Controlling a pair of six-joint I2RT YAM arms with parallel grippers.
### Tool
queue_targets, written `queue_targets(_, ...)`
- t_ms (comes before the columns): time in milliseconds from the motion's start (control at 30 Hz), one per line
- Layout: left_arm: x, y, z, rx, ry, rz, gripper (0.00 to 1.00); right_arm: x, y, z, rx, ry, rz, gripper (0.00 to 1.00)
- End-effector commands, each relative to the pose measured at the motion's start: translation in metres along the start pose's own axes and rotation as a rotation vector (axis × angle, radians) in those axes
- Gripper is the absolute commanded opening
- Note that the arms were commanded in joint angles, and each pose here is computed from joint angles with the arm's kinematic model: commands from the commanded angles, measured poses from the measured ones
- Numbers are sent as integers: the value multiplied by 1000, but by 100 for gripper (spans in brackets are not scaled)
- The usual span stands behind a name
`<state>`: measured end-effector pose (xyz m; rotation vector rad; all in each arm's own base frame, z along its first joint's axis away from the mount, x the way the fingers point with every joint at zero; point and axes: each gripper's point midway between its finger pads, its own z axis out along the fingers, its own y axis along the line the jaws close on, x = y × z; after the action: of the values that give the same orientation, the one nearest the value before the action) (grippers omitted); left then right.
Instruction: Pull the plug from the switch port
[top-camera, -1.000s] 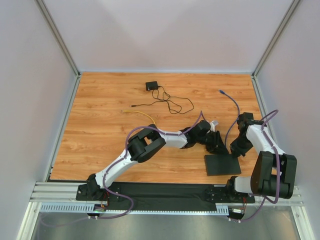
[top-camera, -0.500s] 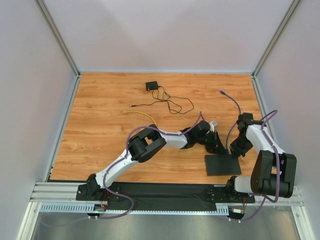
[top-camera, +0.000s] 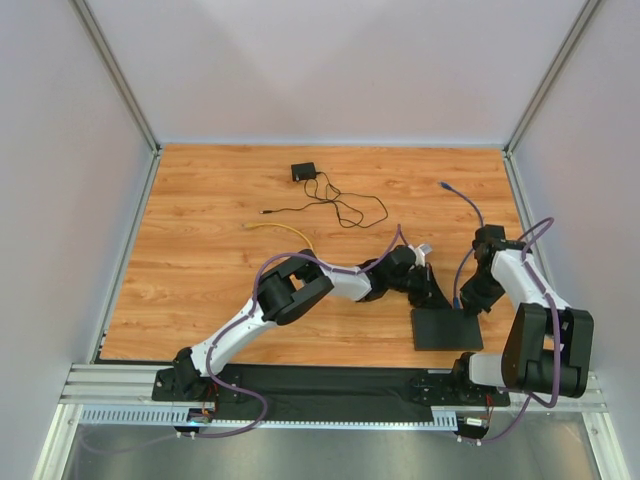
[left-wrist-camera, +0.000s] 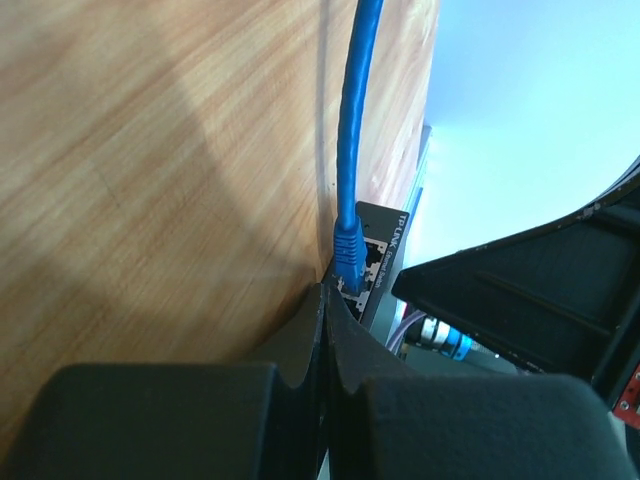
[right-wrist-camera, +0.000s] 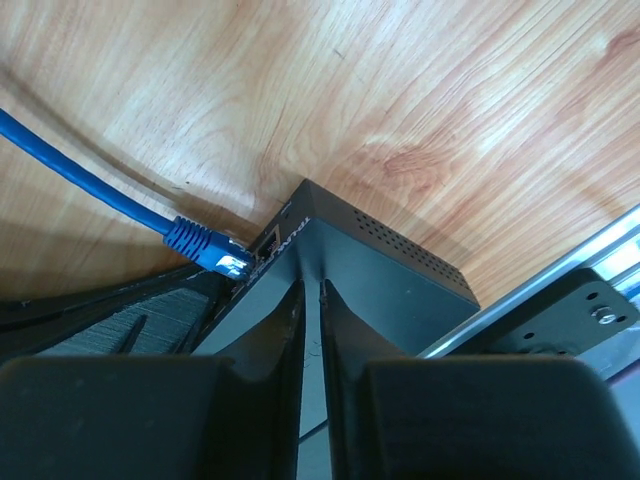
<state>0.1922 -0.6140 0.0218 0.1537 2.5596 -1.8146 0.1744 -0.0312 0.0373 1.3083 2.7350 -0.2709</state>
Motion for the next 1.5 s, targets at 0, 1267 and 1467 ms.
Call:
queue_targets(0,-2,-9,-10,8,0,1,0,-25,5,-15,-24,-107,-23,13)
queue_targets(1267,-35,-61,-69,-17,-46,224,39,-17,26,15,-137,-11,-44,56)
queue_targets(1467,-34,-54,-70,-19,-43,187,38,-17,43,13,-228,-2,-91,52)
